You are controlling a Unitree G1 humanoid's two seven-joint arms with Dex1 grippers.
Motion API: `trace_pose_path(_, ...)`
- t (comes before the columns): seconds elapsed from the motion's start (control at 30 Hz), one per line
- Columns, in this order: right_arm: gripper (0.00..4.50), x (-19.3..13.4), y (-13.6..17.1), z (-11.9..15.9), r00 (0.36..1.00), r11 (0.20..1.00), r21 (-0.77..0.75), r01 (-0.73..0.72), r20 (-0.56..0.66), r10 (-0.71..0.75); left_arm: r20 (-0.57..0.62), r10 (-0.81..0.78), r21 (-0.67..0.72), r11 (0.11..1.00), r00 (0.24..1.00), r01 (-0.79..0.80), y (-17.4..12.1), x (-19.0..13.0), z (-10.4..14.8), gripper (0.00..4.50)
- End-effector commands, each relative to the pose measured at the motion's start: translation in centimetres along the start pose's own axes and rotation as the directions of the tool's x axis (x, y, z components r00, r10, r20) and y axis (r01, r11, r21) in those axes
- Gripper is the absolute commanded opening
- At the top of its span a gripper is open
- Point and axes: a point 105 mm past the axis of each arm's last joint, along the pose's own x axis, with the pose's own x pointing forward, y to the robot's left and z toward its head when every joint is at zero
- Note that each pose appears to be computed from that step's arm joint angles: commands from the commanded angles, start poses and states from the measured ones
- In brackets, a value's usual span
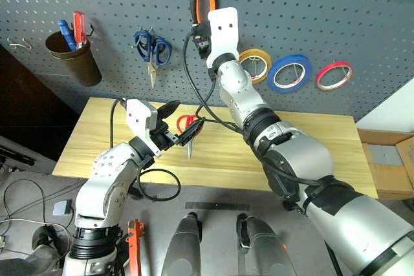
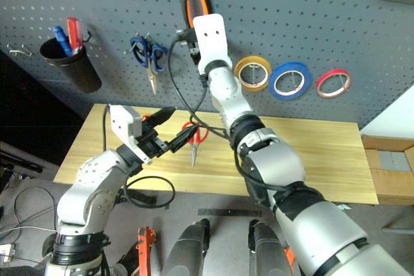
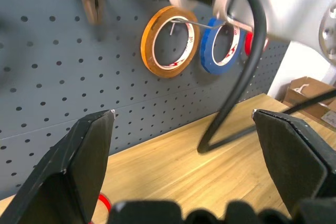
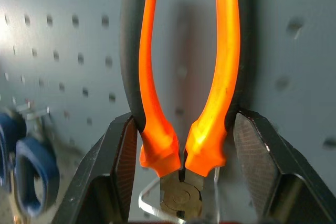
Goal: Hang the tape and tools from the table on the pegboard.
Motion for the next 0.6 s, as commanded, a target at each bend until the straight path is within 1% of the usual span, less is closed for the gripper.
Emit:
trace_pose_path(0.03,2.22,-0.1,-0.5,-0.5,1.0,0.999,0.036,0.016,-0.023,-0.015,0.021,0.011,0.035,0.999,1.0,-0.012,0.3,-0.7,1.2,4.5)
trace_pose_path(0.17,2.22,-0.2,-0.6,-0.9,0.999,0.999,0.049,0.02,-0.033,-0.019,-0.001,0.038,0.044,0.998,0.999,-0.038,1.0,-1.1,0.8,4.5)
trace_pose_path(0.4,2.22,-0.1,-0.1,0.0,0.999,0.994,0.094,-0.048,0.004,0.048,-0.018,0.047,0.043,0.998,0.999,-0.046,1.6,-1.5,0.5,4.5)
trace_pose_path(0.47,2.97,0.0,0.1,0.6,0.998,0.994,0.085,-0.066,0.027,0.064,-0.021,0.05,0.043,0.998,0.999,-0.049,1.7,-1.6,0.4,4.5)
trace_pose_path(0.5,3.23,0.0,0.2,0.8,0.996,0.994,0.081,-0.078,0.037,0.075,-0.023,0.051,0.044,0.998,0.998,-0.05,1.8,-1.6,0.3,4.5)
trace_pose_path(0.6,4.23,0.0,0.6,1.3,0.994,0.993,0.062,-0.098,0.06,0.094,-0.029,0.055,0.043,0.998,0.998,-0.053,1.9,-1.7,0.2,4.5)
